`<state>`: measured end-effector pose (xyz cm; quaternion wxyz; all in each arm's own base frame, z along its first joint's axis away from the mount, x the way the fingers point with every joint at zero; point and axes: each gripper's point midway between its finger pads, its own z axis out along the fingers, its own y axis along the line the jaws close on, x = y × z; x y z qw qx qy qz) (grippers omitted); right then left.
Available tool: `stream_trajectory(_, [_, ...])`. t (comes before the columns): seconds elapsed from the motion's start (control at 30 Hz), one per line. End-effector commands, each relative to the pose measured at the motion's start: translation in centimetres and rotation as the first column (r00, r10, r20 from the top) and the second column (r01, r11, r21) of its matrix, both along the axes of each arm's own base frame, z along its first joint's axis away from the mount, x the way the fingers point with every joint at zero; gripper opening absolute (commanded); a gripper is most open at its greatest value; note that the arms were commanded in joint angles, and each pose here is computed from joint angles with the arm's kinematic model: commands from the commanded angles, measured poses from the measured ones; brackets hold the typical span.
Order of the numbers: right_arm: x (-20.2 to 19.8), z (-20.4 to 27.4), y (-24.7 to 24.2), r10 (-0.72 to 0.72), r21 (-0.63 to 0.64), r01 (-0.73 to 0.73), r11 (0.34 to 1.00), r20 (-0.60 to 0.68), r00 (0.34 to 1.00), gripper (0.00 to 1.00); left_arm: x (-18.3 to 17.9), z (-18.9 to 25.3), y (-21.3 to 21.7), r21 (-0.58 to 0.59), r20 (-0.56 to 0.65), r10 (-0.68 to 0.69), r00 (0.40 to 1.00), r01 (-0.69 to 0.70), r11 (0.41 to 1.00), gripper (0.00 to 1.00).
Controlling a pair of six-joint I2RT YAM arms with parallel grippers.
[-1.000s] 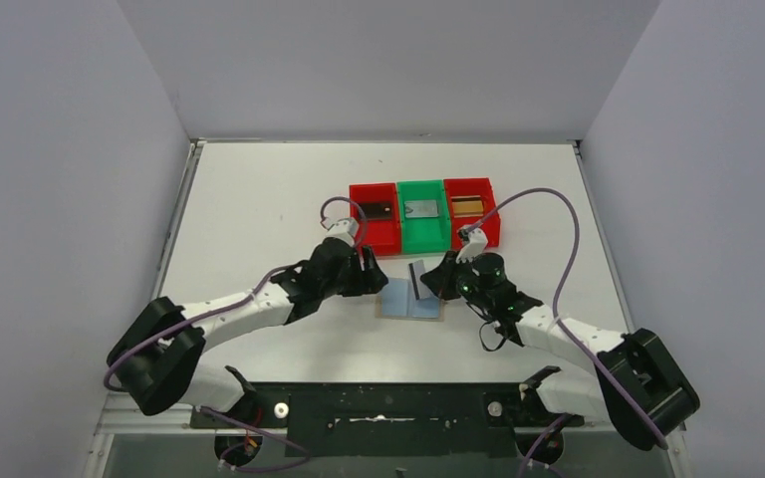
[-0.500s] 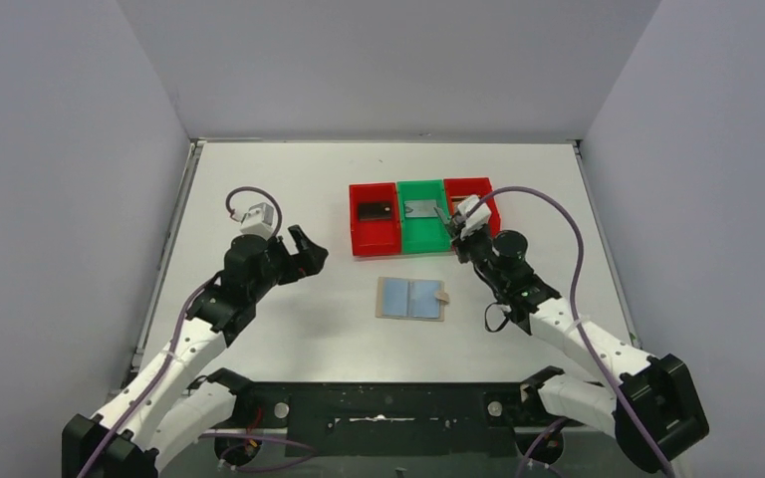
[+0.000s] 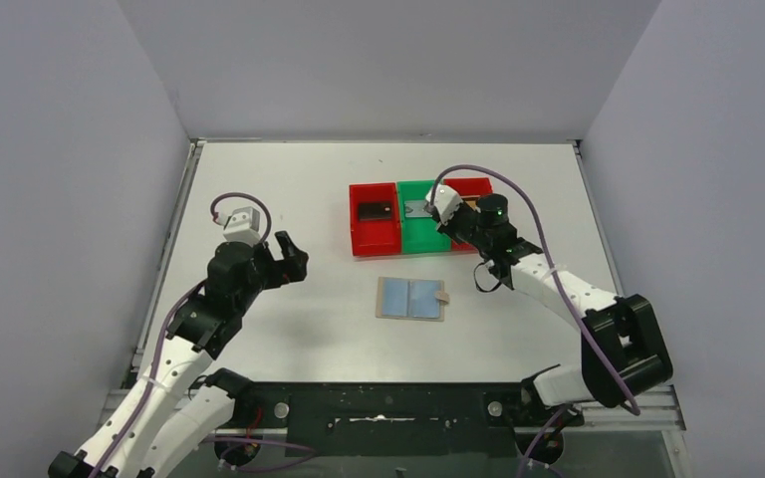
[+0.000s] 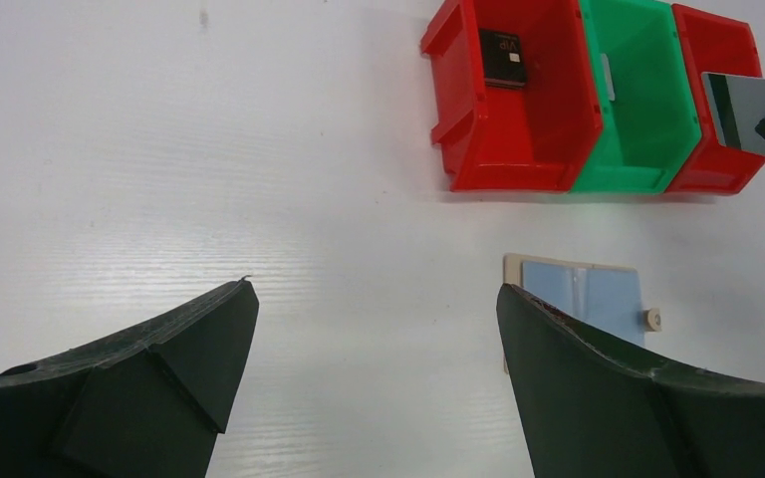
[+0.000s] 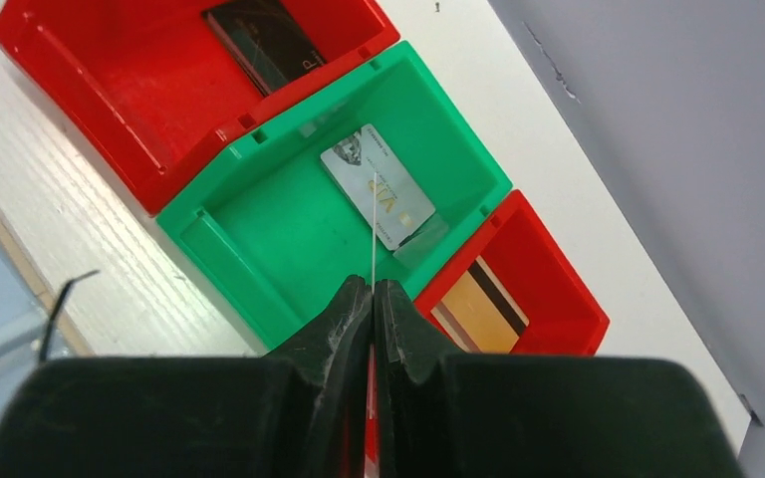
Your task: Take the credit cards out of the card holder
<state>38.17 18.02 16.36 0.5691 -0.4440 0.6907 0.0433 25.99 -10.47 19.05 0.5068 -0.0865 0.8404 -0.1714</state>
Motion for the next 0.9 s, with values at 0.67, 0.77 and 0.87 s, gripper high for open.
stream_trajectory(0.67, [7.3,-3.5,2.9,0.321,-0.417,-0.279,0.865,0.031,0.947,0.00,0.4,1.4,1.4,0.039,0.045,0.048,0.998,-0.049,0.998,0.94])
stream_trajectory(0.77, [7.6,-2.9,3.2,0.321,-0.428,-0.265,0.864,0.061,0.945,0.00,0.4,1.4,1.5,0.040,0.044,0.050,0.998,-0.052,0.998,0.94])
stream_trajectory(0.87, [7.7,-1.7,3.5,0.310,-0.422,-0.244,0.873,0.095,0.946,0.00,0.4,1.4,1.5,0.038,0.043,0.048,0.998,-0.050,0.998,0.94])
